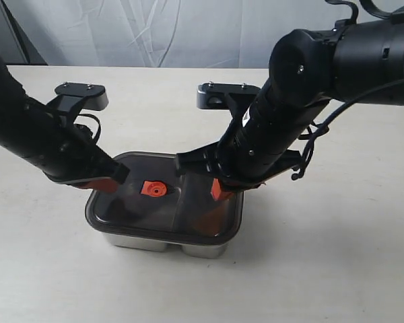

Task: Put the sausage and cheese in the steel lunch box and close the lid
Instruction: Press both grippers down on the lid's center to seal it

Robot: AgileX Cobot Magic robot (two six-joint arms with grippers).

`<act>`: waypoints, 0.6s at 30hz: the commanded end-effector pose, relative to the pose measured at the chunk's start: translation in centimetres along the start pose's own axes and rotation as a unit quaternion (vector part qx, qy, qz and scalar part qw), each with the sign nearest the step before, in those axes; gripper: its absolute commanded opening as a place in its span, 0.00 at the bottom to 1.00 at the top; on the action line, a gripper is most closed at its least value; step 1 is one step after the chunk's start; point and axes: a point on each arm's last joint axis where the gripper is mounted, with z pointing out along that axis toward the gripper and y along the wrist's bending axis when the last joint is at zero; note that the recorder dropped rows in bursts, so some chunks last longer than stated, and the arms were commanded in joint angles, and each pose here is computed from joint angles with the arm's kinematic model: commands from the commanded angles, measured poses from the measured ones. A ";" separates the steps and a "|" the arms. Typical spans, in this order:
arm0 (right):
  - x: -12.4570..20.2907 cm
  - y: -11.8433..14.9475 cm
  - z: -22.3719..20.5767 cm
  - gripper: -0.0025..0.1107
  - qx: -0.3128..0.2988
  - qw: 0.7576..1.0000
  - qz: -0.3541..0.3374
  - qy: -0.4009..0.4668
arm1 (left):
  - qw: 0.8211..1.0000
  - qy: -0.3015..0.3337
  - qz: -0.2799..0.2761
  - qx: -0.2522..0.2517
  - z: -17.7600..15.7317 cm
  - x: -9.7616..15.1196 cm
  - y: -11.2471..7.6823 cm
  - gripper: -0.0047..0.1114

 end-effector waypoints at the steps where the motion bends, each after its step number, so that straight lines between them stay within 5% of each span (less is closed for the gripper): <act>1: -0.2 -0.1 0.9 0.01 0.004 1.000 -0.003 0.006 | 1.000 0.001 -0.008 0.002 0.5 -0.2 0.2 0.04; 18: -0.1 -1.1 4.8 0.01 0.027 0.998 0.007 0.057 | 0.999 0.039 -0.015 0.002 2.3 0.2 0.8 0.04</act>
